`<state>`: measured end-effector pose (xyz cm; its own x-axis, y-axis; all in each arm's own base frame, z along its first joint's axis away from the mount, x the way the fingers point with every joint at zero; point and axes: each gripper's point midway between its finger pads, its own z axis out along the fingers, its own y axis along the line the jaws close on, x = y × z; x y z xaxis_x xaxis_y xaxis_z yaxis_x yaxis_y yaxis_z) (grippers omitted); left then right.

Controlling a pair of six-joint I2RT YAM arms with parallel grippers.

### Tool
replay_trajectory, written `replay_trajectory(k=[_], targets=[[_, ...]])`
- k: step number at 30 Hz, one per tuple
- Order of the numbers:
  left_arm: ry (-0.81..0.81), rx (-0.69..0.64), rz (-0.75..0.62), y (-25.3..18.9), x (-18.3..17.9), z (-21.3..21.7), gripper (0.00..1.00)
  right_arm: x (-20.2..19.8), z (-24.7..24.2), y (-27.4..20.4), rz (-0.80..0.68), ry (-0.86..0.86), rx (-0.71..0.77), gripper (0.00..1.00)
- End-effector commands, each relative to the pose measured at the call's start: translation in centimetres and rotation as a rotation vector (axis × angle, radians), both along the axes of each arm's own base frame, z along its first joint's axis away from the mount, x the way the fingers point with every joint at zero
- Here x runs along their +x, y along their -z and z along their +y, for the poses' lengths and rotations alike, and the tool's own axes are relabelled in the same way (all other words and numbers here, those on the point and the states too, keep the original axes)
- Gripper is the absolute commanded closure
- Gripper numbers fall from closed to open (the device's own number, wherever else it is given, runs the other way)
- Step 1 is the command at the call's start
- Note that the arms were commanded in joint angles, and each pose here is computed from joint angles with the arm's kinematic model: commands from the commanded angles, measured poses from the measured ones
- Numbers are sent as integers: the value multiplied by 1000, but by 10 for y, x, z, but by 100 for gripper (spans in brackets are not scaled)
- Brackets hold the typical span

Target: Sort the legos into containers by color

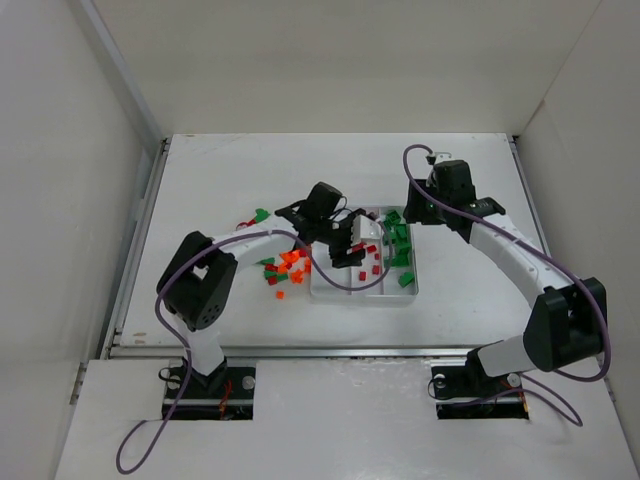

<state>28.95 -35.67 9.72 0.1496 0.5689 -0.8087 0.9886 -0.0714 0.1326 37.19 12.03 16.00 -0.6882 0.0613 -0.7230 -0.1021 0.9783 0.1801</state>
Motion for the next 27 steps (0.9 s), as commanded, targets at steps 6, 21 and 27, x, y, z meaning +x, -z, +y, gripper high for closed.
replay_trajectory(k=[6,21,27], targets=[[-156,104,-88,-35,5,90,60,-5,6,-15,-44,-14,-39,39],[-151,547,-140,58,-51,260,67,7,40,-9,-17,-106,-50,39],[-105,509,-119,61,-51,250,66,7,39,-10,-25,-93,-46,39]])
